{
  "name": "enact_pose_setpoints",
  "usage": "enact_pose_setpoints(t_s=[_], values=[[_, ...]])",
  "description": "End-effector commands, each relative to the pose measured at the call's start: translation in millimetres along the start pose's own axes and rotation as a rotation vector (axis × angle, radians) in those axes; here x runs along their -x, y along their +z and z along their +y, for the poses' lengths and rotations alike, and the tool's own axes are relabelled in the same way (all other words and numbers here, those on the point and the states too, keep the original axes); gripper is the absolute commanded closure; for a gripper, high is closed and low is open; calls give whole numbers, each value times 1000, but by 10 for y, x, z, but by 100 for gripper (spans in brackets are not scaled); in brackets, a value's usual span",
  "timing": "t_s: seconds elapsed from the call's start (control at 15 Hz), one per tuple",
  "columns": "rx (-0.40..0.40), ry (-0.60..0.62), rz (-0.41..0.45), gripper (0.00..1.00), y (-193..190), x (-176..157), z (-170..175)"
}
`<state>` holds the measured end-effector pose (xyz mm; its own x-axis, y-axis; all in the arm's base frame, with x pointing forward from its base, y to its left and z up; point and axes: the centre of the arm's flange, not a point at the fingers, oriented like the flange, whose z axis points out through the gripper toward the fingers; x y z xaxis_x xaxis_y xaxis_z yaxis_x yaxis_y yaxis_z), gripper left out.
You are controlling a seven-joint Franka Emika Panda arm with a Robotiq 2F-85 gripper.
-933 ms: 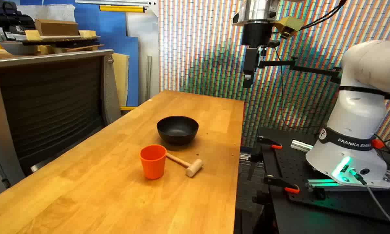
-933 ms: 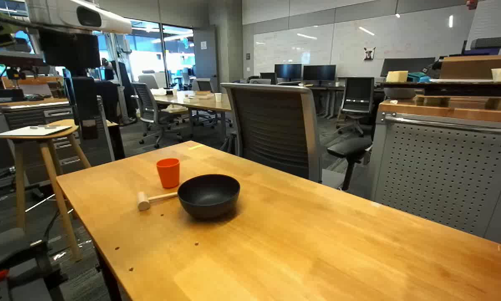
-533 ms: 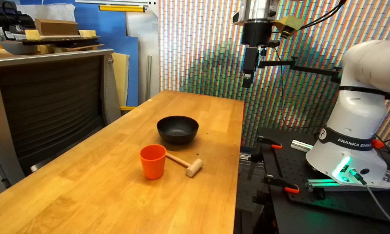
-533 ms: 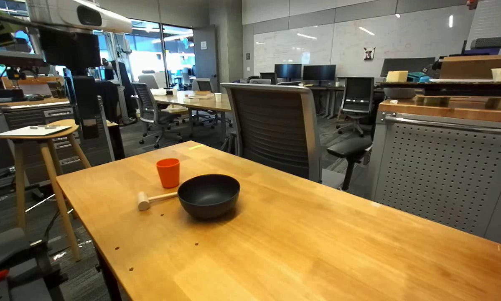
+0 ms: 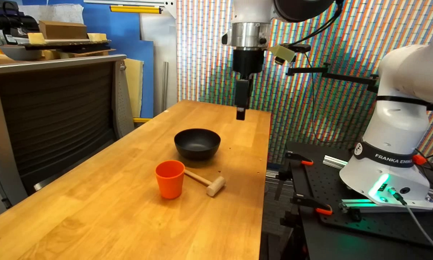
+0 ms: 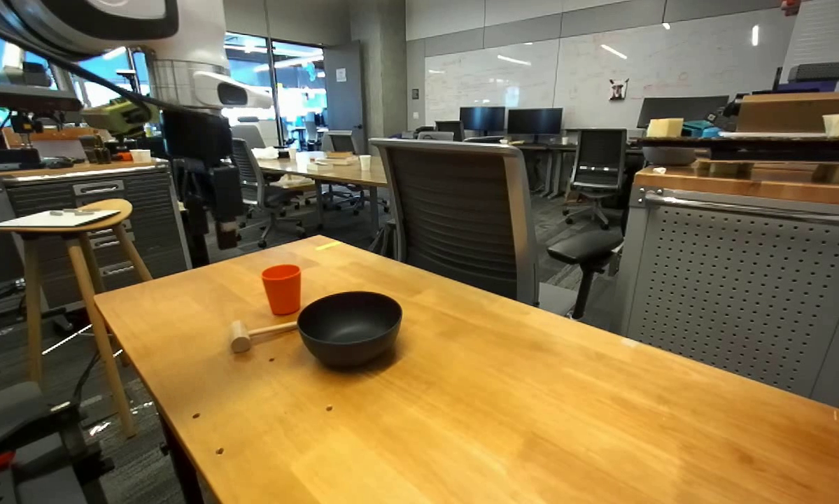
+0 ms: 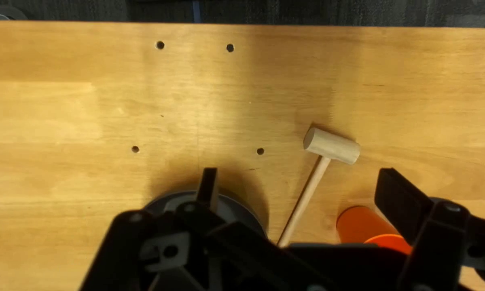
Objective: Pick up the orange cup from the table and put it in the black bowl.
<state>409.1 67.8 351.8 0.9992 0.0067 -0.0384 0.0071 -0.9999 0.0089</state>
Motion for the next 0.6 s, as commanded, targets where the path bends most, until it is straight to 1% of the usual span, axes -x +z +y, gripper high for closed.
enact_pose_setpoints(t_s=[0.0,0.33,0.53], values=[[48,-73,-23,0,207,-820,-370],[106,-189,-59,0,575,-1569,-838],[95,-235,-84,0,825,-2006,-1111]])
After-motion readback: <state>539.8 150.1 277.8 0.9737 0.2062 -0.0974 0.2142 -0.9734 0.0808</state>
